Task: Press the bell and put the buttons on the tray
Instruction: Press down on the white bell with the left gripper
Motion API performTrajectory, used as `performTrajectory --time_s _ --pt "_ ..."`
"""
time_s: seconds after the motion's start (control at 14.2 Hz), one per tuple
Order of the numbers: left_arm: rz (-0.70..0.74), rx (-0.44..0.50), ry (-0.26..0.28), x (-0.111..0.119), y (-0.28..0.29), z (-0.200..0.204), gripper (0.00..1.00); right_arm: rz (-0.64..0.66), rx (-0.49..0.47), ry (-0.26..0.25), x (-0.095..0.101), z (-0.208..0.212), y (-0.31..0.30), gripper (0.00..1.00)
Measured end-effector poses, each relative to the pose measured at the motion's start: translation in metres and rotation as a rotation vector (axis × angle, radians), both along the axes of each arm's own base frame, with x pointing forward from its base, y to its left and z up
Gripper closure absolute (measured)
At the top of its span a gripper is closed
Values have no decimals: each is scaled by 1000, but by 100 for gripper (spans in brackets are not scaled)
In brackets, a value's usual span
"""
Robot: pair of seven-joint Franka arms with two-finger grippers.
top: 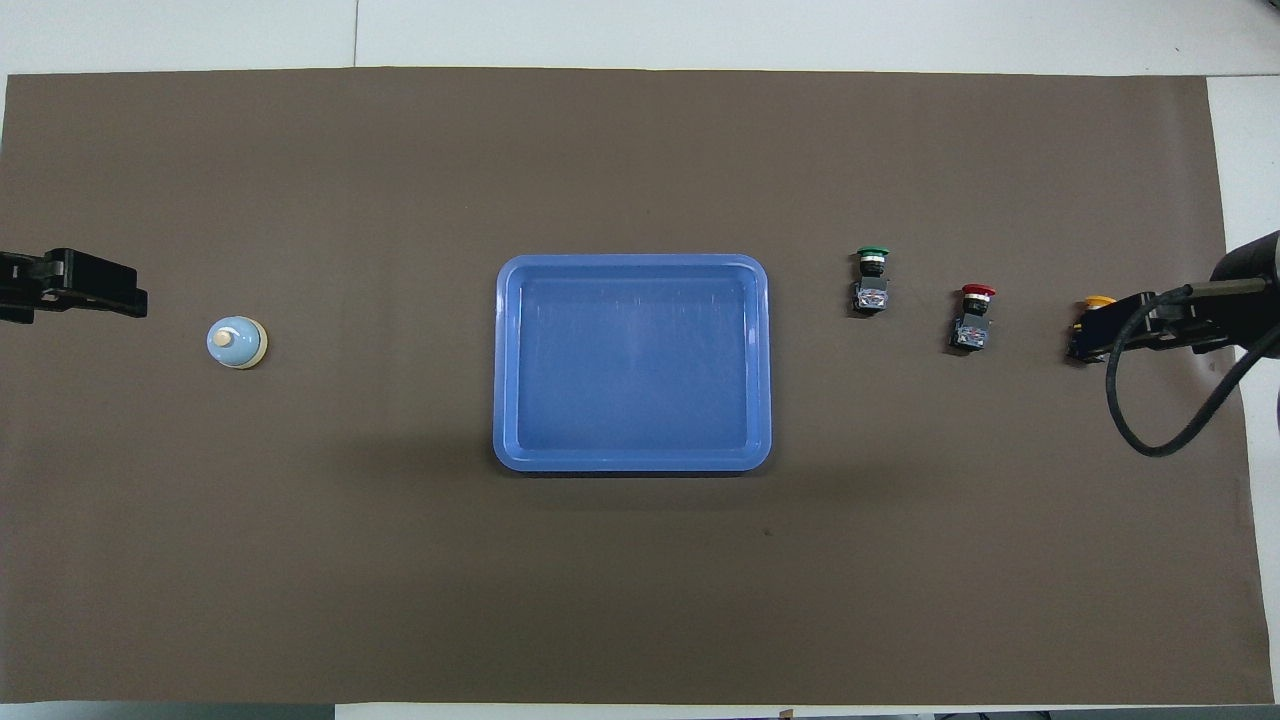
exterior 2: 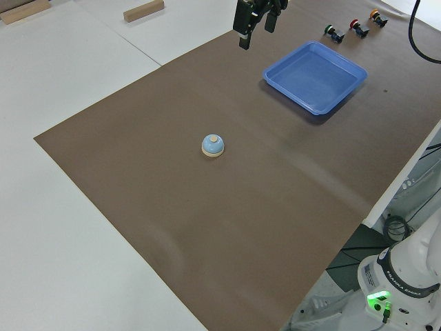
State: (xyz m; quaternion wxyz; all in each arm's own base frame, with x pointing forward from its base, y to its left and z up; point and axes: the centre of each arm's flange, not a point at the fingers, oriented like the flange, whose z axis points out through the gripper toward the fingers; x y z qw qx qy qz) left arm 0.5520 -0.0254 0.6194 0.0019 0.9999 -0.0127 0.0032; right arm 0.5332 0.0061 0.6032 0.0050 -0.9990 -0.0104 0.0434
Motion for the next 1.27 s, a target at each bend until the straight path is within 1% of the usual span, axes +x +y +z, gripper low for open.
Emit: performTrajectory --time_s 0.07,0.35,0.49,0.56,0.78,1.06,1.13,1.27 --pt "3 0 -2 1 2 -2 26 0 0 0 0 0 0 0" --pt "26 0 -11 5 14 -23 71 0 0 0 0 0 0 0" --pt "33 -1 -20 9 17 -48 93 0 0 0 0 0 0 0" --pt "33 -1 -23 11 18 -62 99 0 0 0 0 0 0 0" --pt "51 0 -27 15 27 -106 99 0 0 0 0 0 0 0" --pt "75 2 -6 27 41 -177 99 0 0 0 0 0 0 0" --pt "85 2 -15 30 47 -200 99 0 0 0 0 0 0 0" --pt "92 3 -38 28 51 -229 99 0 0 0 0 0 0 0"
